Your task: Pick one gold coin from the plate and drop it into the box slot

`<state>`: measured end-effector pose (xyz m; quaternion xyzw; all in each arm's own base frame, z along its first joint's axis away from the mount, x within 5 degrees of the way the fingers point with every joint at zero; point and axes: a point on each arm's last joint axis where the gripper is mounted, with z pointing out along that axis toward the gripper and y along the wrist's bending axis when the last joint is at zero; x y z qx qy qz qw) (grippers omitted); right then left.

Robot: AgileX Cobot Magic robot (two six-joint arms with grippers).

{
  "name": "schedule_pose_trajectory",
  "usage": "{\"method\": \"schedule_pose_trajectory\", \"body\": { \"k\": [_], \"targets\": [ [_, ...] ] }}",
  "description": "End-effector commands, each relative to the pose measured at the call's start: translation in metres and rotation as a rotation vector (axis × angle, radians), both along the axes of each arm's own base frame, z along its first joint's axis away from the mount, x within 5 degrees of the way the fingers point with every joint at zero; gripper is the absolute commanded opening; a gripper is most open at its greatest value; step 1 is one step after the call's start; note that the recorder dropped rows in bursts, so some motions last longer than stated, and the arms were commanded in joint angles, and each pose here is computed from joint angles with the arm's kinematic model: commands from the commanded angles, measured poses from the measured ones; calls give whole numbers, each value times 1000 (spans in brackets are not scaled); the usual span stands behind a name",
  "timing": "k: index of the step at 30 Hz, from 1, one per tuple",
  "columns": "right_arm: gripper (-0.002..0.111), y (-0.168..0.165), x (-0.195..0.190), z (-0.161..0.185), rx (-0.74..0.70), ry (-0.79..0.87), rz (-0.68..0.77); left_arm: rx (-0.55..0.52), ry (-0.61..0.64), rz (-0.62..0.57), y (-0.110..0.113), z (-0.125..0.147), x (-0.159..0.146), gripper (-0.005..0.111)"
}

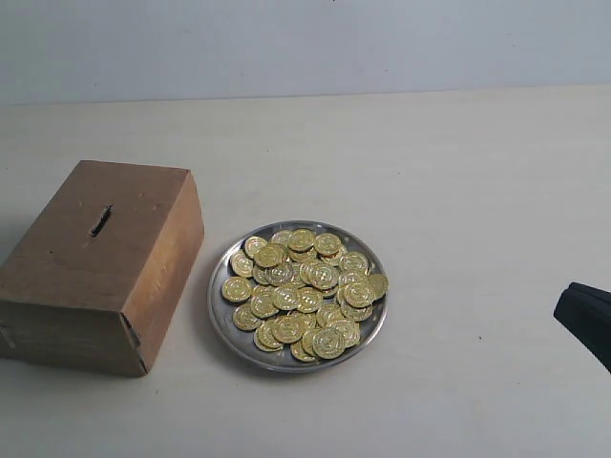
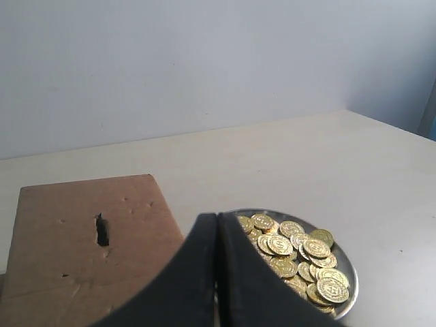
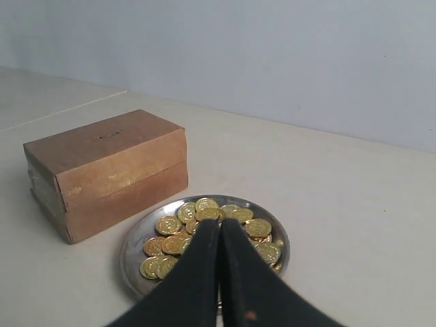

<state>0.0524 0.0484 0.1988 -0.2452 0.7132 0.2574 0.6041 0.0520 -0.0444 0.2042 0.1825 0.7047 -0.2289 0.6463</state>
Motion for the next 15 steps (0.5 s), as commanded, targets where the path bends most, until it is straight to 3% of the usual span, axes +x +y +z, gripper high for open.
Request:
{"method": "schedule_pose_trajectory", "body": {
  "k": [1,15],
  "targets": [
    [0,-3,0,1,13,-21,-32,-2,-4,1,0,0,-1,0],
    [0,-27,12,2,18,-41,-431,-32,-117,3,3,6,-10,0]
  ]
}}
